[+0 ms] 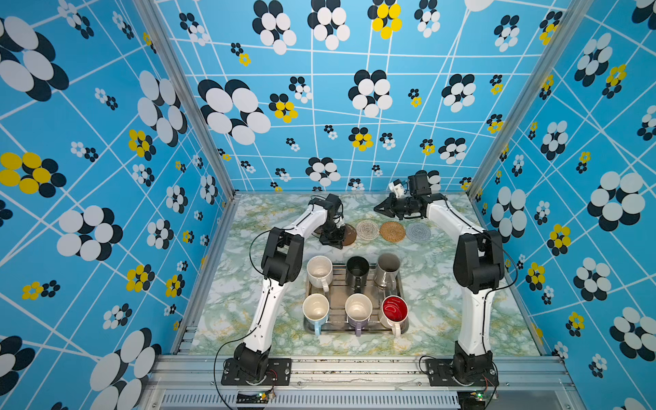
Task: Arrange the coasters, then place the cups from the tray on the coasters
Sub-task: 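Raise the left gripper away from the coaster row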
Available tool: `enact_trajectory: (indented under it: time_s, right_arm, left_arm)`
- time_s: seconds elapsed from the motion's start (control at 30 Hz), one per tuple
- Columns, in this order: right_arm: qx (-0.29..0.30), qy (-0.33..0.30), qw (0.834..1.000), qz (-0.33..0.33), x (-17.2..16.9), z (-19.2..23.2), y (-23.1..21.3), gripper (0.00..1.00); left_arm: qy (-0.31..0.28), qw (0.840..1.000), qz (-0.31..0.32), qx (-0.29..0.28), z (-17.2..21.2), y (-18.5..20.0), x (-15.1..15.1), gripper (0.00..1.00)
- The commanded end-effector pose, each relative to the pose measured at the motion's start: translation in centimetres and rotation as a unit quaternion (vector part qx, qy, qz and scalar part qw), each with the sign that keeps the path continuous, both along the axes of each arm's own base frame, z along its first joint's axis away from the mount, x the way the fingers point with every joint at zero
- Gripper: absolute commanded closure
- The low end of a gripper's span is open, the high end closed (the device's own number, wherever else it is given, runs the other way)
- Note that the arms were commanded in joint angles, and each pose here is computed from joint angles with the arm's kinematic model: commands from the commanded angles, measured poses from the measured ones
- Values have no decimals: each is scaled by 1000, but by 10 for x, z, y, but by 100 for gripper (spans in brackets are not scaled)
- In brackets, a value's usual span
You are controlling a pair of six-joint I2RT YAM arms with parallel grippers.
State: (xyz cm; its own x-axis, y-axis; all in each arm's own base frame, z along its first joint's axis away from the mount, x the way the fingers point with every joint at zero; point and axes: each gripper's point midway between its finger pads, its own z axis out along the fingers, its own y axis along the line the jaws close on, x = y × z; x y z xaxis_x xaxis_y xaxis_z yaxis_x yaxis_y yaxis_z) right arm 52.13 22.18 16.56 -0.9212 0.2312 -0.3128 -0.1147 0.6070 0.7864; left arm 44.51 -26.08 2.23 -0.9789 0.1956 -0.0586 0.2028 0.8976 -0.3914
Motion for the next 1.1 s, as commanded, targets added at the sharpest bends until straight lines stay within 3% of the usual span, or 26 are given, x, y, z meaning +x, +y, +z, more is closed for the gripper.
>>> enact_trajectory:
  time_s: [0.0, 0.53, 0.83, 1.07]
  right_arm:
    - [5, -1, 1000, 2, 0, 1, 2, 100]
    - [7, 3, 1000, 1, 1, -2, 2, 100]
    - [9, 4, 1000, 1, 2, -4, 2, 100]
    - [13, 4, 1000, 0, 2, -5, 3, 100]
  left_arm:
    - [10, 1000, 17, 12, -15, 10, 7, 100]
    - [4, 998, 54, -28, -8, 5, 23, 100]
    - [-60, 996, 56, -22, 63, 26, 32, 100]
    - [-145, 983, 109, -30, 122, 61, 73, 100]
